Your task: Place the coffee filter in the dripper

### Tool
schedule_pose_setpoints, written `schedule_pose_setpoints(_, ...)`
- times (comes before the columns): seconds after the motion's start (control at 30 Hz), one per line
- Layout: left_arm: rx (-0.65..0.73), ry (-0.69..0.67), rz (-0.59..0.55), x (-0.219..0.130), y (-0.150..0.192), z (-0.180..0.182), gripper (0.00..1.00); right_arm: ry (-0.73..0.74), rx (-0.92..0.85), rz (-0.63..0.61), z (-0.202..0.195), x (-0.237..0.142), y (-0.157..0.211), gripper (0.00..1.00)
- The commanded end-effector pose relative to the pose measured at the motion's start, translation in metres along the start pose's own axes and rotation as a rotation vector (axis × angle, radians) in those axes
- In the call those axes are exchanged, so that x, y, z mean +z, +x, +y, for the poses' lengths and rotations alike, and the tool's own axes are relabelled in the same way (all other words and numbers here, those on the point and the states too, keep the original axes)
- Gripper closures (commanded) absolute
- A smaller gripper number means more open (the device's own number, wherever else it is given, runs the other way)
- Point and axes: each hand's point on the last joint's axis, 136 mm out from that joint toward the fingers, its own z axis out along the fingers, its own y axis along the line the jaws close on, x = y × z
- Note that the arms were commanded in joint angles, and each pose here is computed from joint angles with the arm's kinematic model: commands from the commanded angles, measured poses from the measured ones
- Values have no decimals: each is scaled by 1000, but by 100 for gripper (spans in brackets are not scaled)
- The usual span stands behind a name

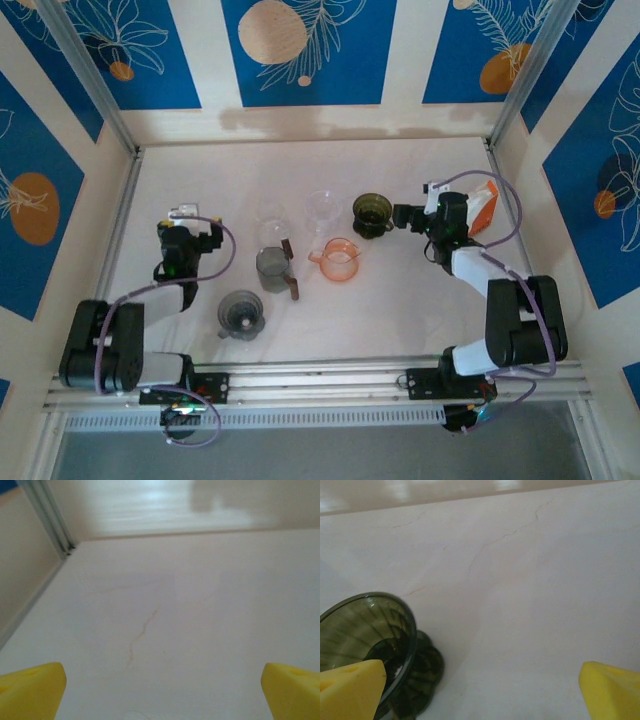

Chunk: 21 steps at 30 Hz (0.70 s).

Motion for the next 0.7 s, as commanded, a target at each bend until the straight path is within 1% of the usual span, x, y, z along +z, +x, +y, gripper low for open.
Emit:
schedule_pose_setpoints(0.0, -101, -66, -111, -16, -41, 14, 0, 84, 8, -23, 0, -17, -10, 1)
schedule_pose_setpoints(0.1, -228, -25, -261, -33, -84, 15, 0, 202, 84, -84, -6, -28, -30, 1)
schedule_pose_setpoints(0.17, -339, 7, -329, -41, -104, 15, 0, 224, 203, -52, -9, -30, -32, 1)
schedule_pose_setpoints(0.23, -482, 31, -359, -47, -112, 18, 0, 194, 313, 2, -6, -28, -28, 1)
schedule_pose_setpoints(0.27, -555, 48, -377, -51, -116, 19, 0, 146, 363, 32, 0, -27, -25, 1)
schedule_pose_setpoints(0.3, -629, 58, -375, -53, -113, 20, 0, 113, 400, 51, 4, -26, -23, 1)
schedule_pose_setpoints(0.37, -814, 34, -364, -57, -103, 32, 0, 36, 460, 54, 11, -27, -23, 1)
schedule_pose_setpoints(0.4, -847, 52, -352, -58, -103, 32, 0, -11, 475, 44, 15, -28, -25, 1)
schedule_pose_setpoints(0.47, -789, 139, -329, -61, -116, 19, 0, -100, 506, 4, 22, -32, -28, 1)
schedule_pose_setpoints(0.57, -757, 219, -254, -60, -123, 2, 0, -155, 538, -107, 21, -40, -37, 1)
schedule_pose_setpoints(0.6, -752, 241, -242, -60, -125, -2, 0, -155, 546, -128, 19, -43, -38, 1)
schedule_pose_setpoints(0.63, -769, 261, -243, -61, -127, -5, 0, -130, 582, -118, 13, -45, -36, 1)
schedule_pose_setpoints(0.67, -797, 271, -253, -62, -128, -5, 0, -72, 643, -97, 3, -45, -30, 1)
